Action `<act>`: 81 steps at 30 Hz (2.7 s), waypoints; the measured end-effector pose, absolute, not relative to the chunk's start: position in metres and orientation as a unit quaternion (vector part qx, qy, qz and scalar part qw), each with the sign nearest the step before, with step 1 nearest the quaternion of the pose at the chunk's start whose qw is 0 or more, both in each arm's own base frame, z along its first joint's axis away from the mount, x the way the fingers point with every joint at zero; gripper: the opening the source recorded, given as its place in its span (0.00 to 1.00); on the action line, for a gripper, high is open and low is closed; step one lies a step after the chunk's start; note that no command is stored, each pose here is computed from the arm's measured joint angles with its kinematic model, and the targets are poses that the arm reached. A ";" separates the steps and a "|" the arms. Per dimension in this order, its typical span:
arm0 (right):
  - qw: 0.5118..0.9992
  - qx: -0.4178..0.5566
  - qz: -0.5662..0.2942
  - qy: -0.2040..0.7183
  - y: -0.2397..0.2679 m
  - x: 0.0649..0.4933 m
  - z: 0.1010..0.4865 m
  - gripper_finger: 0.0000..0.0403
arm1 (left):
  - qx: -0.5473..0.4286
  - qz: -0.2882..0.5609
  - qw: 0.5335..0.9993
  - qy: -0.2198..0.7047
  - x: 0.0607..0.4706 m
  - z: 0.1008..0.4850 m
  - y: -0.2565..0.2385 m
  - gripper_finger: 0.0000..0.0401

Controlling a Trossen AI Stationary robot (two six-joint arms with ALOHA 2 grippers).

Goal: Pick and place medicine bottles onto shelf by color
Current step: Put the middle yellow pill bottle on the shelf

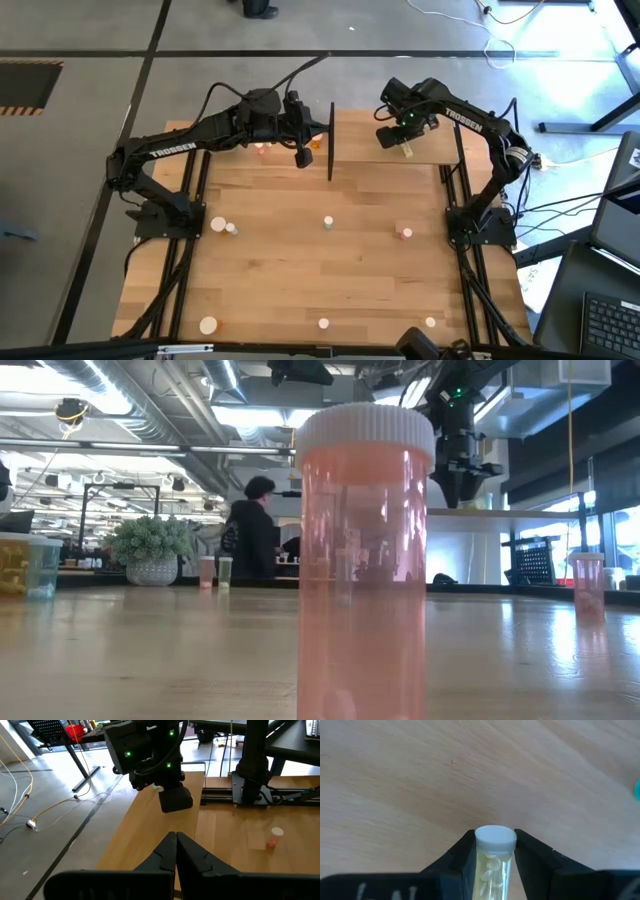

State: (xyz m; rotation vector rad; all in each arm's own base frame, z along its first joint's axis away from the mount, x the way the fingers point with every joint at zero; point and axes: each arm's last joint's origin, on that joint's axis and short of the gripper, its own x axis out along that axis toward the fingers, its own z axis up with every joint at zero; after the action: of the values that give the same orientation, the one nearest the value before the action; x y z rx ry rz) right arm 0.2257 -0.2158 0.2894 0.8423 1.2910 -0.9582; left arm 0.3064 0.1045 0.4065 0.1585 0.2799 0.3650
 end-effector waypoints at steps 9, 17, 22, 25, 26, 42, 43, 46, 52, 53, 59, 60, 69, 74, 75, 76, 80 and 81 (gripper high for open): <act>0.621 0.352 -0.417 0.562 -0.217 0.226 0.290 0.30 | 0.078 0.181 0.971 0.139 0.306 0.406 0.105 0.00; 0.656 0.293 -0.450 0.530 -0.212 0.235 0.299 0.31 | 0.079 0.181 0.971 0.139 0.306 0.406 0.105 0.00; 0.701 0.266 -0.446 0.488 -0.205 0.242 0.313 0.31 | 0.079 0.181 0.970 0.139 0.306 0.406 0.105 0.00; 0.717 0.236 -0.467 0.461 -0.198 0.244 0.324 0.31 | 0.079 0.181 0.970 0.139 0.306 0.406 0.105 0.00; 0.721 0.227 -0.473 0.452 -0.195 0.244 0.328 0.31 | 0.079 0.181 0.970 0.139 0.306 0.406 0.105 0.00; 0.746 0.098 -0.585 0.303 -0.163 0.236 0.378 0.31 | 0.079 0.181 0.970 0.139 0.306 0.406 0.105 0.00; 0.741 0.091 -0.594 0.301 -0.161 0.235 0.377 0.31 | 0.080 0.181 0.970 0.139 0.306 0.406 0.105 0.00; 0.735 0.085 -0.611 0.282 -0.155 0.235 0.371 0.31 | 0.080 0.181 0.970 0.139 0.306 0.406 0.105 0.00; 0.742 0.101 -0.627 0.215 -0.145 0.228 0.355 0.31 | 0.079 0.182 0.970 0.139 0.306 0.407 0.106 0.00; 0.743 0.101 -0.630 0.202 -0.144 0.227 0.352 0.31 | 0.079 0.183 0.970 0.139 0.306 0.407 0.106 0.00; 0.755 0.104 -0.635 0.124 -0.135 0.219 0.330 0.31 | 0.078 0.189 0.969 0.139 0.305 0.407 0.110 0.00; 0.759 0.102 -0.633 0.115 -0.134 0.219 0.326 0.31 | 0.078 0.189 0.969 0.139 0.305 0.407 0.110 0.00; 0.786 0.048 -0.613 0.062 -0.125 0.217 0.280 0.31 | 0.078 0.193 0.968 0.139 0.304 0.407 0.112 0.00; 0.786 0.015 -0.616 0.044 -0.123 0.212 0.259 0.31 | 0.078 0.193 0.968 0.140 0.304 0.407 0.112 0.00; 0.782 0.012 -0.622 0.038 -0.123 0.210 0.256 0.31 | 0.078 0.193 0.968 0.140 0.304 0.406 0.112 0.00; 0.779 0.010 -0.626 0.034 -0.122 0.208 0.253 0.31 | 0.078 0.193 0.968 0.139 0.304 0.407 0.112 0.00; 0.778 0.008 -0.628 0.022 -0.120 0.204 0.244 0.31 | 0.078 0.193 0.968 0.140 0.304 0.406 0.112 0.00; 0.777 0.008 -0.629 0.025 -0.120 0.203 0.241 0.31 | 0.078 0.193 0.968 0.140 0.304 0.407 0.112 0.00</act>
State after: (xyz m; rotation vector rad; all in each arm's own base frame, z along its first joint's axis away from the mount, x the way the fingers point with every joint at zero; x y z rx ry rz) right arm 0.2035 -0.1200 0.2415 0.0166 0.0536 -1.3598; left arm 0.3037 0.1122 0.4065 0.1574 0.2821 0.3897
